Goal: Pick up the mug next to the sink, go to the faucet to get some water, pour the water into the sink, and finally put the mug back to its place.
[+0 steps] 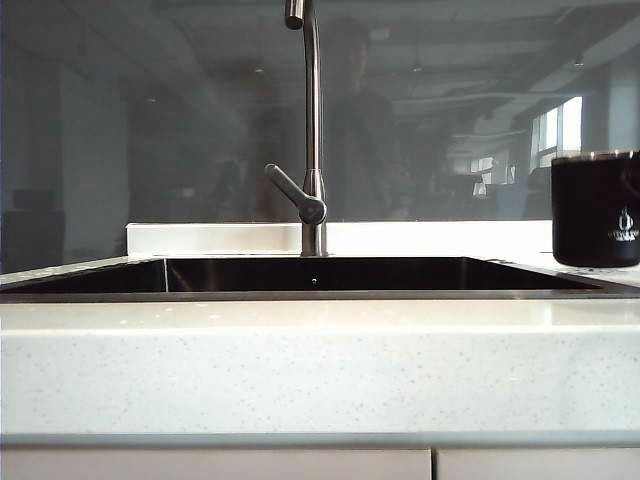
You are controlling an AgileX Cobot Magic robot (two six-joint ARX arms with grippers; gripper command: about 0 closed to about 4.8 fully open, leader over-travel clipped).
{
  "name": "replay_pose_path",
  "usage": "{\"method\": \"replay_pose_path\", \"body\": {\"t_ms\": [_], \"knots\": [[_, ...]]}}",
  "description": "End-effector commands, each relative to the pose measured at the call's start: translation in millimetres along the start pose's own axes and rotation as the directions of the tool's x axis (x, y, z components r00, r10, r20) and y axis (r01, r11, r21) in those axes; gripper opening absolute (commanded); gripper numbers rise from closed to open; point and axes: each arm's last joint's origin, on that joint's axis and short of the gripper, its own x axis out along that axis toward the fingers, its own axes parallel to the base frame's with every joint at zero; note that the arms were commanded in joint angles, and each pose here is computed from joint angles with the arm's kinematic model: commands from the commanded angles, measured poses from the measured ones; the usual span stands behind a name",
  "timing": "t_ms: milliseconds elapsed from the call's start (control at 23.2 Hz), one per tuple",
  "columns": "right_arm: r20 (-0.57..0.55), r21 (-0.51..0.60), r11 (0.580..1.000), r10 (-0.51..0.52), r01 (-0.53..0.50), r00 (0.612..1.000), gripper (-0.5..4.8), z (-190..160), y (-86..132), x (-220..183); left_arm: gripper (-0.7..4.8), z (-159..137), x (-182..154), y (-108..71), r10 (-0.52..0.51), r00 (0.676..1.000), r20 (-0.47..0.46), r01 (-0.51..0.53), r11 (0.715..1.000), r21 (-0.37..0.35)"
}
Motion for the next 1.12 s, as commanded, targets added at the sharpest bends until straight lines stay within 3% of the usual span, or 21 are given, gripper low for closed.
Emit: {"method": "replay_pose_path", "body": {"t_ms": [43, 129, 259, 388, 474, 561, 690, 776, 949, 1035, 1121], "knots": [[0.102, -0.004, 0.999, 0.048, -0.048, 0.994, -0.05, 28.9, 14.9, 0.5, -0.06, 1.7, 20.4, 1.4, 0.008, 0.999, -0.038, -0.007, 1.0, 0.012], [0.099, 0.035, 0.995, 0.087, -0.091, 0.991, -0.05, 44.5, 33.3, -0.9, -0.06, 0.9, 41.3, 2.1, -0.017, 0.997, -0.071, 0.018, 1.0, 0.015], [0.018, 0.081, 0.989, 0.122, -0.123, 0.992, -0.05, 76.8, 87.3, 9.7, -0.06, -9.9, 96.7, 3.8, -0.154, 0.979, -0.13, 0.158, 0.987, 0.016], [-0.064, 0.087, 0.976, 0.206, -0.2, 0.976, -0.05, 103.3, 136.7, 31.4, -0.06, -26.7, 148.3, 4.7, -0.312, 0.936, -0.16, 0.302, 0.949, -0.088], [-0.109, 0.068, 0.971, 0.236, -0.229, 0.966, -0.05, 115.8, 168.7, 53.8, -0.05, -38.0, 178.2, 4.8, -0.412, 0.893, -0.183, 0.382, 0.907, -0.177], [-0.119, 0.071, 0.961, 0.272, -0.266, 0.955, -0.05, 118.0, 185.2, 74.9, -0.05, -45.8, 191.4, 4.8, -0.438, 0.878, -0.193, 0.393, 0.889, -0.234], [-0.114, 0.111, 0.957, 0.28, -0.268, 0.953, -0.05, 115.9, 192.4, 99.8, -0.05, -50.8, 199.9, 2.2, -0.445, 0.874, -0.195, 0.386, 0.88, -0.278], [-0.108, 0.157, 0.952, 0.281, -0.262, 0.954, -0.05, 115.3, 195.1, 112.4, -0.06, -50.2, 202.0, 0.9, -0.431, 0.882, -0.189, 0.387, 0.893, -0.232], [-0.084, 0.177, 0.947, 0.286, -0.269, 0.954, -0.05, 115.5, 219.8, 129.6, -0.05, -47.0, 208.5, -2.6, -0.408, 0.897, -0.17, 0.402, 0.913, -0.068], [-0.058, 0.178, 0.943, 0.296, -0.282, 0.953, -0.05, 119.4, 239.4, 138.2, -0.06, -44.0, 216.3, -2.3, -0.424, 0.891, -0.16, 0.431, 0.902, 0.01], [-0.051, 0.175, 0.936, 0.318, -0.305, 0.947, -0.05, 125.7, 268.0, 138.1, 0.04, -44.3, 234.9, -1.8, -0.477, 0.867, -0.145, 0.486, 0.873, 0.032]]}}
